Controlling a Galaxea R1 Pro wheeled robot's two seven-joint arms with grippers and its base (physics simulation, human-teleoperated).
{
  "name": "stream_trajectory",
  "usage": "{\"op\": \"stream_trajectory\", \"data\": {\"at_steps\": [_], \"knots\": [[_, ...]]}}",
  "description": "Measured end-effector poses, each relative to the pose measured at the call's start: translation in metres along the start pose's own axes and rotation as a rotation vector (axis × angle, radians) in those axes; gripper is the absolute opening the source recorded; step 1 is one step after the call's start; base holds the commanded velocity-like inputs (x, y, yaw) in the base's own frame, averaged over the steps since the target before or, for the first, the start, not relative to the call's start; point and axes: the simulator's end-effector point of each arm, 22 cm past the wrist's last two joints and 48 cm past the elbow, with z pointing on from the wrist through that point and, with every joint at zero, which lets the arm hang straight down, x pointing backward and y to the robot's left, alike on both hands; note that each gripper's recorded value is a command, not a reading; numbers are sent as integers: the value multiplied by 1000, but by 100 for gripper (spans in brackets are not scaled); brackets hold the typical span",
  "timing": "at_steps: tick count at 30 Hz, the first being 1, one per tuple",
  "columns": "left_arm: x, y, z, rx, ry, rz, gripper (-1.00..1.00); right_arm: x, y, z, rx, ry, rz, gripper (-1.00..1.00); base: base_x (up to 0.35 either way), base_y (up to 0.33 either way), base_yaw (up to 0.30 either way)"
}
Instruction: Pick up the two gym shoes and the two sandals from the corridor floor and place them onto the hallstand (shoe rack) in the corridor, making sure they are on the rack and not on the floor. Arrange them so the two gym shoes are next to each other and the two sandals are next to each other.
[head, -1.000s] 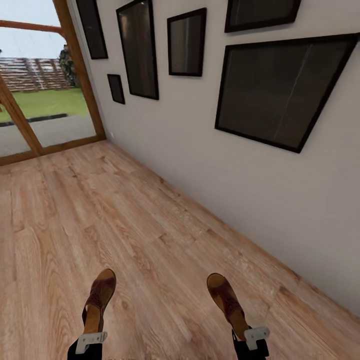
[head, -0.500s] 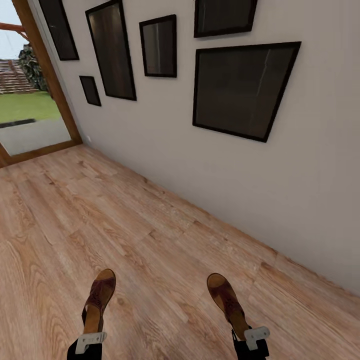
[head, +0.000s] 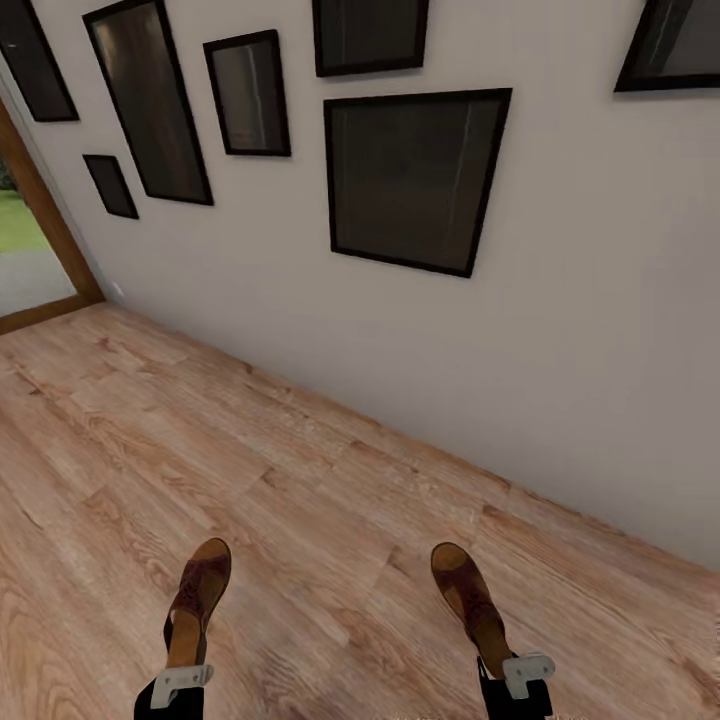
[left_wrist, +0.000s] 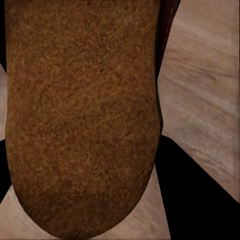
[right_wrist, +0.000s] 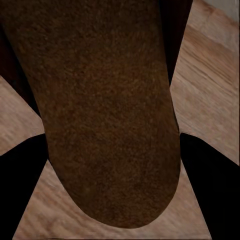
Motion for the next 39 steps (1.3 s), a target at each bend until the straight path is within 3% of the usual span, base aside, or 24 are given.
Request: {"op": "stream_trajectory", "data": {"at_steps": [2,8,21,39], "knots": [[4,0,2,0,-1,0,-100,6,-11,2,37,8,33,-100,0,0,-293],[15,-1,9,3,-2,3,-100,19,-15,8,58,12,52,-100,0,0,-293],[38,-2,24,4,-7,2,-100,43,-10,21,61,7,57,-100,0,0,-292],[44,-8,20,13,-1,3,-100,40,-10,21,61,0,60,-100,0,0,-293]]}}
